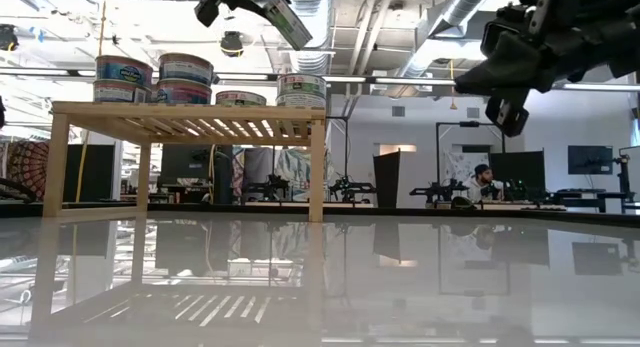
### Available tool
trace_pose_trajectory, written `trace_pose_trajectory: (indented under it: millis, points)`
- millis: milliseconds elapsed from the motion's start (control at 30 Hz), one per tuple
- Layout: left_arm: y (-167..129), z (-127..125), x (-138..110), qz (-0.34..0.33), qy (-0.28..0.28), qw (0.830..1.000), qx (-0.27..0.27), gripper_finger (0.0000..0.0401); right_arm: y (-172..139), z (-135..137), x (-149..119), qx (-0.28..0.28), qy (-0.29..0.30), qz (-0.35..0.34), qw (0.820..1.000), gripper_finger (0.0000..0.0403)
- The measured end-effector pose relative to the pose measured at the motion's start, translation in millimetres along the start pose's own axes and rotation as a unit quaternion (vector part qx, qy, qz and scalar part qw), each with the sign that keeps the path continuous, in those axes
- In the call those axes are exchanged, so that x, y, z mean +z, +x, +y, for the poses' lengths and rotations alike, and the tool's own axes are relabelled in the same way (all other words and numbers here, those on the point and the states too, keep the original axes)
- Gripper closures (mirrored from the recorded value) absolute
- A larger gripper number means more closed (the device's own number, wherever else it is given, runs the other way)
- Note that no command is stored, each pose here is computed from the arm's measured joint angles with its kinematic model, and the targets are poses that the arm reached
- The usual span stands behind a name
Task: Stack canned seafood by type on shelf
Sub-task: Stack the green tuna can on top of the bottom left green tuna can on the shelf
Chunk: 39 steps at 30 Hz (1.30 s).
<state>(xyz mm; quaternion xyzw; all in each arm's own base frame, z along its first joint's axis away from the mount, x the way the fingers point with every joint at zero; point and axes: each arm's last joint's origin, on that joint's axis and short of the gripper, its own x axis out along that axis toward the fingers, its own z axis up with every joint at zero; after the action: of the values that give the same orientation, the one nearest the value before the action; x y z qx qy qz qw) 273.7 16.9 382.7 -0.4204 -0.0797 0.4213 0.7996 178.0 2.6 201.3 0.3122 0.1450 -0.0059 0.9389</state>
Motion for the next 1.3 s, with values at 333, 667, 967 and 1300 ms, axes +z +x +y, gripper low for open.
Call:
trace_pose_trajectory:
  millis: [333,667,967,1300]
  points:
    - [-15,0,21,-0.009,0.012,1.000,-0.020,0.0265,1,4,46,-0.015,0.000,-0.123,0.992,0.0369]
    - [-25,6,44,-0.027,-0.019,0.999,-0.022,0.0264,67,14,163,0.054,-0.021,-0.114,0.992,0.0232]
    - [-37,7,58,-0.037,-0.050,0.997,-0.039,0.0263,142,9,219,0.212,0.058,-0.012,0.976,0.0130]
    - [-43,5,56,-0.028,-0.052,0.997,-0.052,0.0262,157,7,243,0.227,0.058,-0.062,0.970,0.0127]
